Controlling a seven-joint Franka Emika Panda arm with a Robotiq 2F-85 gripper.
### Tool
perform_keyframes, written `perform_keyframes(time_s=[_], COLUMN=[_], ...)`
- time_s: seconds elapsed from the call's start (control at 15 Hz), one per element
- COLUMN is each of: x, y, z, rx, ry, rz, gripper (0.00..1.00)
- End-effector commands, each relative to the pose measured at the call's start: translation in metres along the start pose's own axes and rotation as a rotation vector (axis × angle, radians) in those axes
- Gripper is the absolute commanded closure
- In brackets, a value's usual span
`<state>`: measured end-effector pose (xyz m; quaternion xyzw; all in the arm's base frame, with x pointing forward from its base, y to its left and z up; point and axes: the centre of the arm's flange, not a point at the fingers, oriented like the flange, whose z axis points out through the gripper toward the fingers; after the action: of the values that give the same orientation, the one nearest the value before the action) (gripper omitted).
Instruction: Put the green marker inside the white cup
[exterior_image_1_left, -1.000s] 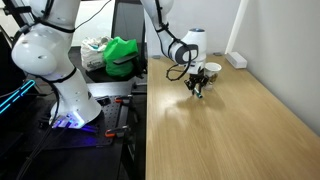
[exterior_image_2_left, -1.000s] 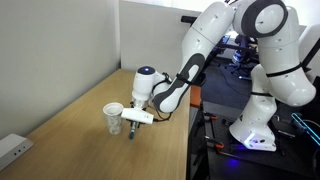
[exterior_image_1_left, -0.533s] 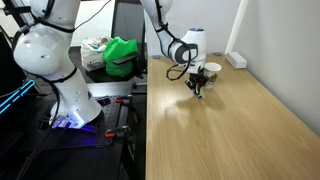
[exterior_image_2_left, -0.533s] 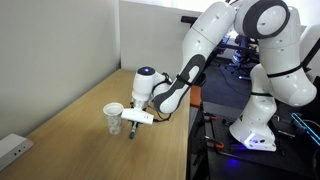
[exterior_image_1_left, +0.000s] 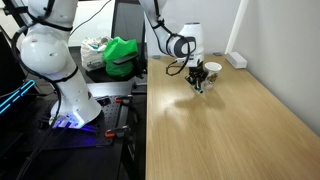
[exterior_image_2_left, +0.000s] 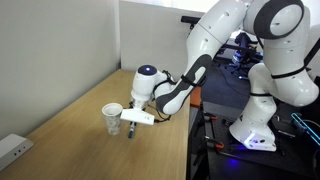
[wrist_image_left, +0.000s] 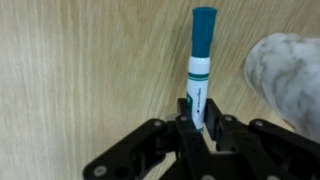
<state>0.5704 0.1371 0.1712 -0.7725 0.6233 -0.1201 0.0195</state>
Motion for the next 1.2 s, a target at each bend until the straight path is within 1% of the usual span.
perform_keyframes(time_s=[0.0,0.13,0.47,0.67,1.13], x=[-0.01,-0.014,-0.02,-0.025,-0.051], y=[0.014,0.015,0.017,0.02,0.029], z=[-0.035,-0.045,-0.062,-0.069,-0.09], rx=[0.028,0.036,0.037,0.031,0.057], ry=[0.059,0.104,0.276,0.359,0.551], rz=[0.001,-0.002,0.012,0.015,-0.004], gripper=[0.95,0.95,0.95,0.95,0.95])
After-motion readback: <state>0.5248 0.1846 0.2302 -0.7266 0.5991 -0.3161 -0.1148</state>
